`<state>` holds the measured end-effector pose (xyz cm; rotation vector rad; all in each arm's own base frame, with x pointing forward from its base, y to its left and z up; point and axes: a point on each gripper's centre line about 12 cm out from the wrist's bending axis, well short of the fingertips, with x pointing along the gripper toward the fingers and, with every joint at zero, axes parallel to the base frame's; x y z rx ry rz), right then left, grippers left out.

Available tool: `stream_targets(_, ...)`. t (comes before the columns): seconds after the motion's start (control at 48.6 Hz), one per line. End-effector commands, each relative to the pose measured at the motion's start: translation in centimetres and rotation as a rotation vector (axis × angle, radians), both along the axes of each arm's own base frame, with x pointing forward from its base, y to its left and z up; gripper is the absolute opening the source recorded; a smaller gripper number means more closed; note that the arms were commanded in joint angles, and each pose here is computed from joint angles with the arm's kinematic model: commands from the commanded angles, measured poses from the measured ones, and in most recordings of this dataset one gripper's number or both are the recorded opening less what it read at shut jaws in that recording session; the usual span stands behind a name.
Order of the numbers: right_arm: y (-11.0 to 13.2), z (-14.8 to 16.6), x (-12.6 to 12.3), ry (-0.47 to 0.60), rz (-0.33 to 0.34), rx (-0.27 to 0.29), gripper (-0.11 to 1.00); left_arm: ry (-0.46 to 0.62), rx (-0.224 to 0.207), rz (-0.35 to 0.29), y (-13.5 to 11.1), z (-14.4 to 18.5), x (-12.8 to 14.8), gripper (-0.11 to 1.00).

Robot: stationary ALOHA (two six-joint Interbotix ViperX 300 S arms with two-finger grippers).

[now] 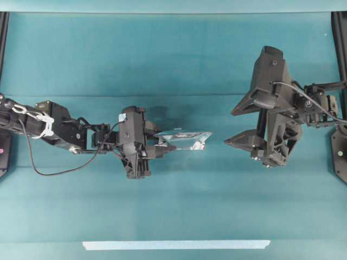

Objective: Hand over the silver zip bag and make it stand upright.

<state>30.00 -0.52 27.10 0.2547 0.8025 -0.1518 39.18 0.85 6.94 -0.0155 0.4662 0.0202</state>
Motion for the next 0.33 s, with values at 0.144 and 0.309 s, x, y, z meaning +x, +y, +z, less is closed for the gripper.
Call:
stream_targets(0.144, 0.06, 0.75, -0.04, -0.028, -0.002, 0.005, 0.85, 0.002, 0.000, -0.008, -0.26, 0.02, 0.08, 0.28)
stream_targets(0.309, 0.06, 0.75, -0.04, -0.028, -0.003, 0.006, 0.85, 0.003, 0.000, -0.008, -0.26, -0.01, 0.03, 0.28)
